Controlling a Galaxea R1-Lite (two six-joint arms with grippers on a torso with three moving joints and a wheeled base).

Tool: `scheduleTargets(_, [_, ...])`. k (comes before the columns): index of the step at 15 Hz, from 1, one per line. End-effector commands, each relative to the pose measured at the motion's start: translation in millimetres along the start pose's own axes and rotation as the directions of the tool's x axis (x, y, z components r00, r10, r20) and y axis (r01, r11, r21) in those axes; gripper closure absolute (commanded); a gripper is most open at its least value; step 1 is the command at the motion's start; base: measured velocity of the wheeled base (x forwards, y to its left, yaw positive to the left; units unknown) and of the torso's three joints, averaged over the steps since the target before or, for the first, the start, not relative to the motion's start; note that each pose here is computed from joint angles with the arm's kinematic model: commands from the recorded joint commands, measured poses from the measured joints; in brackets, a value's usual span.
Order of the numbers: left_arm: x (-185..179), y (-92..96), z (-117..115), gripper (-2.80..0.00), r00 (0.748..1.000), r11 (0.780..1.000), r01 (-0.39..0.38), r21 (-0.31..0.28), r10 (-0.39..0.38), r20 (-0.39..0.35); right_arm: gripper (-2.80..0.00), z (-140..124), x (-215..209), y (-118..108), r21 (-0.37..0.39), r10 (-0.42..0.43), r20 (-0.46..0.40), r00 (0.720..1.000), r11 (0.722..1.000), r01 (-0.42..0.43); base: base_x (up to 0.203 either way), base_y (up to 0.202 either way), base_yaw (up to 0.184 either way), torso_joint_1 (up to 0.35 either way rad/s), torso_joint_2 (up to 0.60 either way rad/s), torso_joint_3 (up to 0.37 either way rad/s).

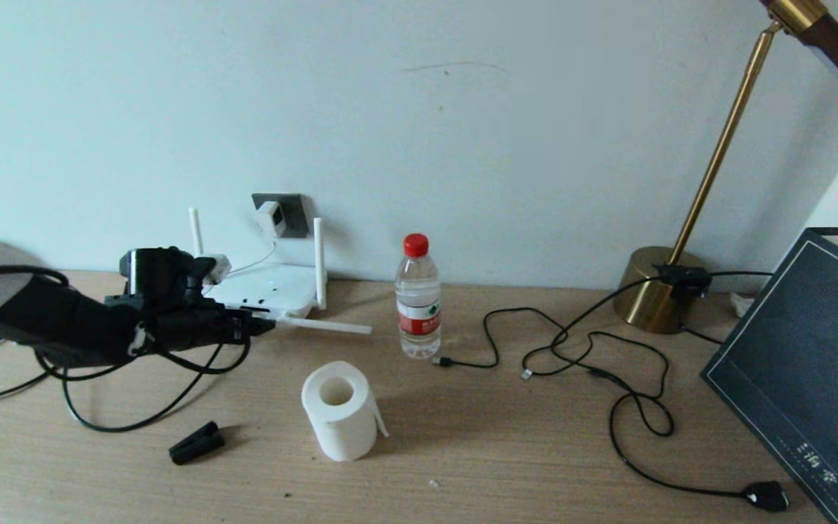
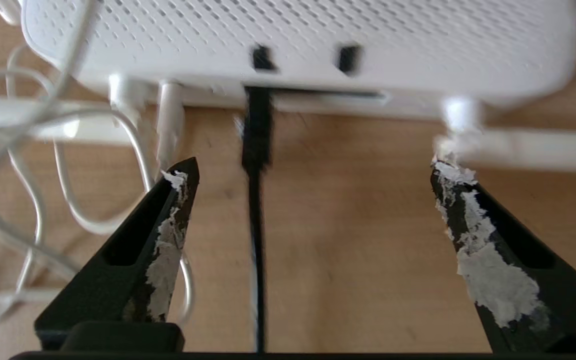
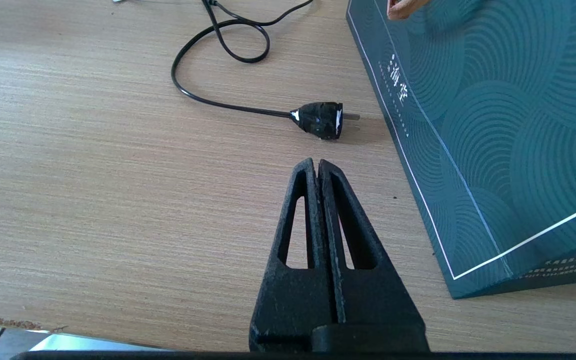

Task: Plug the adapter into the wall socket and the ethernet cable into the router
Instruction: Plug cable into router interface

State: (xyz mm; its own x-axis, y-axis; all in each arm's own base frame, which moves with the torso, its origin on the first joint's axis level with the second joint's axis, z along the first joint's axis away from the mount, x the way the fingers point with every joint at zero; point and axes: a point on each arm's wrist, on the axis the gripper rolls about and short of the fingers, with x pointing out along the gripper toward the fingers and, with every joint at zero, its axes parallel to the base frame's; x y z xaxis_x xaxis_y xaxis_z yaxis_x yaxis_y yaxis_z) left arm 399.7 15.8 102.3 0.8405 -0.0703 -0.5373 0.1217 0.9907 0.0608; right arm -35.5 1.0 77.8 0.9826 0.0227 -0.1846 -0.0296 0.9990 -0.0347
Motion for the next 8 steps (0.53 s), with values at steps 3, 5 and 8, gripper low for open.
scheduleTargets(3, [-51.7,-18.3,18.9,-2.8,0.996,0.999,0.027,0.029,-0.029,0.081,0.0,-0.2,0.1,0.0,0.0,0.001,-0.003,1.0,1.0,-0.001,0.0,0.0,0.0,0.0,0.0,0.0])
scheduleTargets(5, [-79.8,-27.4,25.5,-2.8,0.991,0.998,0.04,0.045,-0.045,0.125,0.0,-0.2,0.1,0.0,-0.001,0.001,-0.003,1.0,1.0,-0.001,0.0,0.0,0.0,0.0,0.0,0.0])
scheduleTargets(8, [-118.6,-36.7,28.4,0.0,0.982,0.997,0.05,0.062,-0.06,0.179,0.0,-0.2,0.1,0.0,-0.002,0.001,-0.003,1.0,1.0,-0.001,0.0,0.0,0.0,0.0,0.0,0.0])
